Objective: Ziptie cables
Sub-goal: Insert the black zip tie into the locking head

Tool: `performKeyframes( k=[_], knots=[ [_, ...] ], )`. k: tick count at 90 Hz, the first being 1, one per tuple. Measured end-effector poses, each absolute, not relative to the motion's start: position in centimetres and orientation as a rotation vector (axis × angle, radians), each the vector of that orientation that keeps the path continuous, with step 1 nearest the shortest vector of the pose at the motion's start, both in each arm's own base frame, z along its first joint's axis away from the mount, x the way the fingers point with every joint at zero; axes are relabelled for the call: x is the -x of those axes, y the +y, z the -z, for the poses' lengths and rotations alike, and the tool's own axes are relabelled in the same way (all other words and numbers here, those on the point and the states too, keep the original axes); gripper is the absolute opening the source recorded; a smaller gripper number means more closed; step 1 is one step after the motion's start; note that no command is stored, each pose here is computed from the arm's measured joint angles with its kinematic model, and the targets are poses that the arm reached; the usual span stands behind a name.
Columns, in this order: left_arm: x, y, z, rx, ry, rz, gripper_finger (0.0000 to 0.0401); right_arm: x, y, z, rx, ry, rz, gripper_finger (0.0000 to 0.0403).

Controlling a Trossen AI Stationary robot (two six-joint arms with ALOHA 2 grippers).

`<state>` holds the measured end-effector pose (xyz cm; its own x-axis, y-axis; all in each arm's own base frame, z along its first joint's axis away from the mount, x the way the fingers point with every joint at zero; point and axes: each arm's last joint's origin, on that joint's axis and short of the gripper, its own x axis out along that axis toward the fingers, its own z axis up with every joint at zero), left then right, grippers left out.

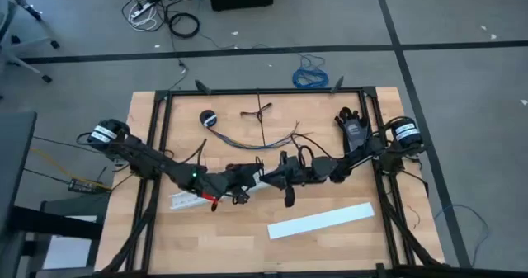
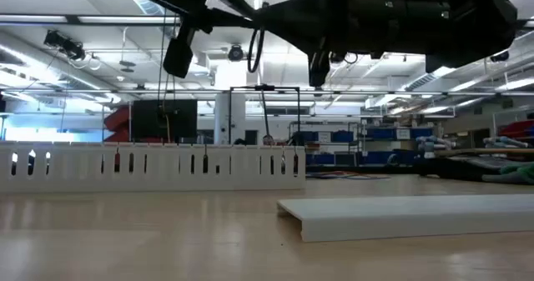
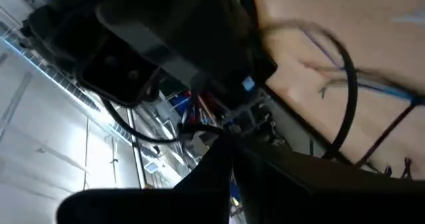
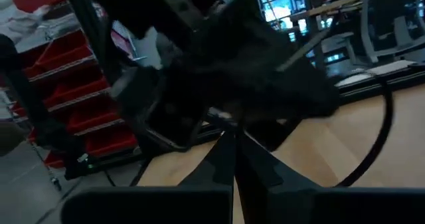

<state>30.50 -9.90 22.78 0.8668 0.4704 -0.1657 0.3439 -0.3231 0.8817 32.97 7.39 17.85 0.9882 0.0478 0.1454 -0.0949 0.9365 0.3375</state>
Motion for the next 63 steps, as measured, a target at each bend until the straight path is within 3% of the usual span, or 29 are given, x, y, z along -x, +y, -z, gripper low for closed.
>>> performKeyframes(
  k=[63],
  knots=[
    [-30.52,-10.01,-22.49,-2.004,0.624,-0.123,0.0000,-33.13,6.83,-17.73,-0.409,-0.118,-0.092,0.0000]
  ],
)
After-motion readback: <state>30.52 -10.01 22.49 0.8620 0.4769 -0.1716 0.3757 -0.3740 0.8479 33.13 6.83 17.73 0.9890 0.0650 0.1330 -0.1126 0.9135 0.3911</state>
